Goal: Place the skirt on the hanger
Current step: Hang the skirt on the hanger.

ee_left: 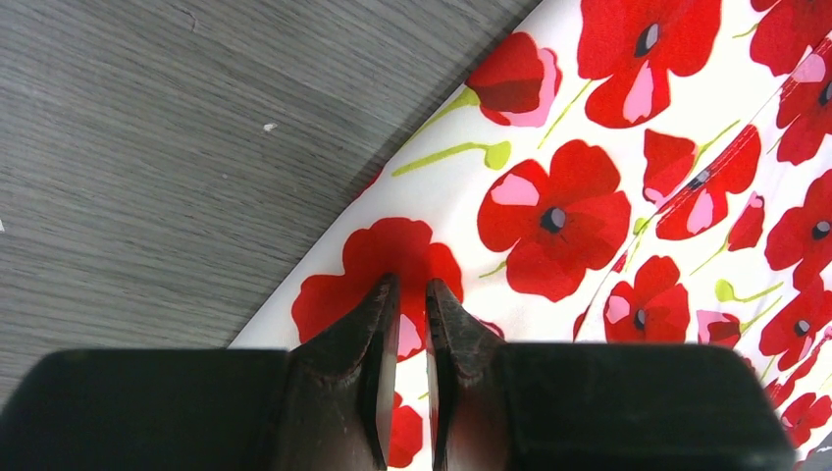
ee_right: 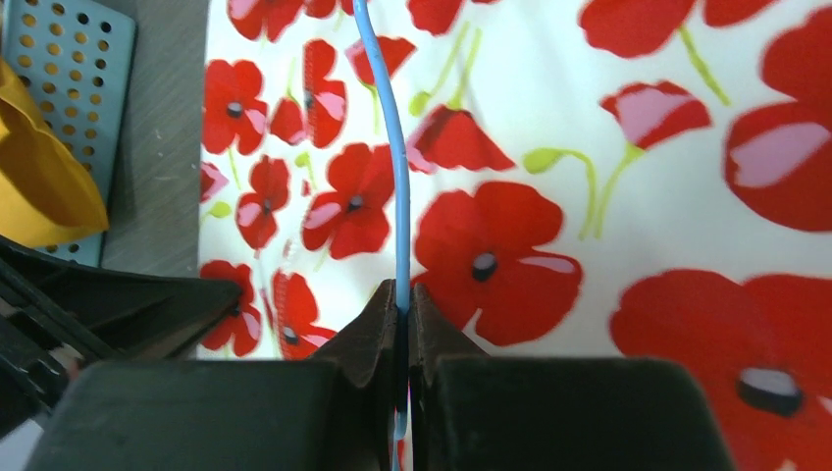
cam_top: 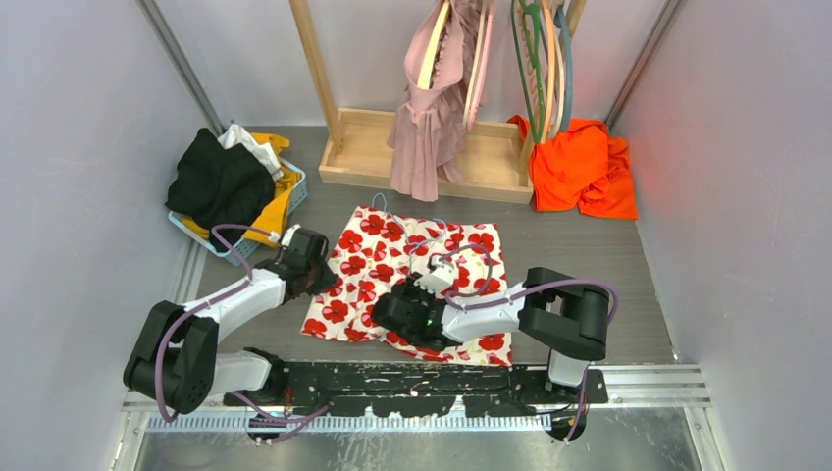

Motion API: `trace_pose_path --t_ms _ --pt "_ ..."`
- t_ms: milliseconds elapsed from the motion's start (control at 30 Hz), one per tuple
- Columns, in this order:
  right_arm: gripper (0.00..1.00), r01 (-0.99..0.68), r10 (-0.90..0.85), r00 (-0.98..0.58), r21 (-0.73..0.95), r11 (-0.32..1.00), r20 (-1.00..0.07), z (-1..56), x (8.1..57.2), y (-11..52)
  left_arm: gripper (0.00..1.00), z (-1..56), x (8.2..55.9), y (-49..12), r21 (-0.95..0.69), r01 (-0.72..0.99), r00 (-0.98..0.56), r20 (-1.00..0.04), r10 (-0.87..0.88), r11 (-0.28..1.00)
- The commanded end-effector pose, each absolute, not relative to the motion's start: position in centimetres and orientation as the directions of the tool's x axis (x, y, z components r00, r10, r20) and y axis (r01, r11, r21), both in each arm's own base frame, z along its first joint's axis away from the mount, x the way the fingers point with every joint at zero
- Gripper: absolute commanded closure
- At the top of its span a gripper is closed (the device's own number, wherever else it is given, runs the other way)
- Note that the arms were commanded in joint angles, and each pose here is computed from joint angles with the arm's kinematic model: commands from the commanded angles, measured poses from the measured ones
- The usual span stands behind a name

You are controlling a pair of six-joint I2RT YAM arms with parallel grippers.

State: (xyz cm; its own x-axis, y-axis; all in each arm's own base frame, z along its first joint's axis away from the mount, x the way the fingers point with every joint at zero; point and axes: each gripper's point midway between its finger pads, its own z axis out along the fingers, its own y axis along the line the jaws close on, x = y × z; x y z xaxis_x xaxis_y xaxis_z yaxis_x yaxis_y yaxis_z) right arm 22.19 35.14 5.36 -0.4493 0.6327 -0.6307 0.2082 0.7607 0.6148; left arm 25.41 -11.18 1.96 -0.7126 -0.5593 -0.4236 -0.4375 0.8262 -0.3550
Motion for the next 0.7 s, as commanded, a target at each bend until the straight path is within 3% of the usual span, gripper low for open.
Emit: trace_pose_path --t_ms 0,667 --pt "0.99 0.220 0.670 -0.422 0.647 0.730 -0.611 5.7 20.8 33.5 0.82 -0.8 21.4 -9.4 -0.222 -0.470 -0.779 -0.352 -0.519 0.855" --pt "0.99 0.244 0.658 -0.342 0.613 0.751 -0.670 6.7 18.9 26.8 0.82 0.1 21.7 -9.6 -0.244 -0.461 -0.770 -0.368 -0.521 0.853"
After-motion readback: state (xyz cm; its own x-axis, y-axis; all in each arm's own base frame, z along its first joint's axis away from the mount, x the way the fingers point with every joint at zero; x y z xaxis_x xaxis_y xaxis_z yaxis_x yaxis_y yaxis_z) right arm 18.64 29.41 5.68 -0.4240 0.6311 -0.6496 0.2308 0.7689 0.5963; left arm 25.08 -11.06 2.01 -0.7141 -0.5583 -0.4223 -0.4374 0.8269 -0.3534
